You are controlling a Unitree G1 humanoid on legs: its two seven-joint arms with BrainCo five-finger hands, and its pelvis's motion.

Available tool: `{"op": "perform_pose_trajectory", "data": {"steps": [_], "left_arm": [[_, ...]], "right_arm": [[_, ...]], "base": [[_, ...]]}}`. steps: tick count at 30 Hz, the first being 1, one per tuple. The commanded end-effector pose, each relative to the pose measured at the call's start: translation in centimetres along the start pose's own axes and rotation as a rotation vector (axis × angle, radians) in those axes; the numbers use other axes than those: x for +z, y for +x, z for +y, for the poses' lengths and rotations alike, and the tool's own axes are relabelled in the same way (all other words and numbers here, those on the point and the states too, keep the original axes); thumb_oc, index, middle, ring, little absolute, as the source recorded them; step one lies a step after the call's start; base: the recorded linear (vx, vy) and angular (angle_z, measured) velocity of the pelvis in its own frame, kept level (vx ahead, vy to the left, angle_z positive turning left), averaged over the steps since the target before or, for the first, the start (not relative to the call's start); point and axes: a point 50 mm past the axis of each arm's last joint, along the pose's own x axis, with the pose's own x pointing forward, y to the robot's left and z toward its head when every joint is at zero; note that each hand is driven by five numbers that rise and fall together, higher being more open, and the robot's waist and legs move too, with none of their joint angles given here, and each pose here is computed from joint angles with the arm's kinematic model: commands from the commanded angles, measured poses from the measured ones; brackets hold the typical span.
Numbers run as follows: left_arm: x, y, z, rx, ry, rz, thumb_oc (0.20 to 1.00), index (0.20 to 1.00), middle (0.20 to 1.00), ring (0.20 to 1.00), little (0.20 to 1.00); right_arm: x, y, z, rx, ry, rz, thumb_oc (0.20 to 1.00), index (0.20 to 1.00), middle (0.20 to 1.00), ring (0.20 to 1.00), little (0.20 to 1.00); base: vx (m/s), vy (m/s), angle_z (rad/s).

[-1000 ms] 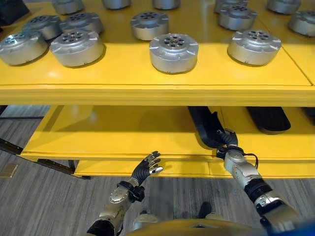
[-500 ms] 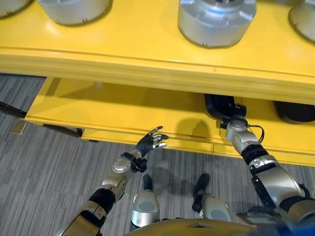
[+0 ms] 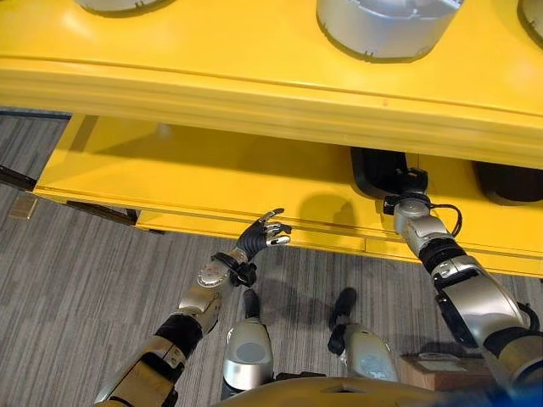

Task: Move parts from the plastic box to the shelf.

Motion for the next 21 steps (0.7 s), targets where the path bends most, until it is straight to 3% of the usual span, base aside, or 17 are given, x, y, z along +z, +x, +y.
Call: {"op": "perform_pose_trajectory", "data": {"steps": [1, 21], "left_arm": [[-0.7, 0.7, -2.7, -0.087, -0.005, 0.022, 1.0, 1.0, 1.0, 1.0, 1.0], [0.7, 2.2, -3.5, -0.1, -0.006, -0.019, 1.0, 1.0, 1.0, 1.0, 1.0]], "right_arm": [[-0.3, 1.0, -1.7, -0.053, -0.093, 0.027, 0.2, 0.2, 0.2, 0.2, 0.2], [4.2, 1.7, -1.9, -0.127, -0.117, -0.044, 0.2, 0.2, 0.2, 0.2, 0.2]], "base": [[-0.04, -0.012, -0.01], [-0.02, 0.007, 0.0]]}}
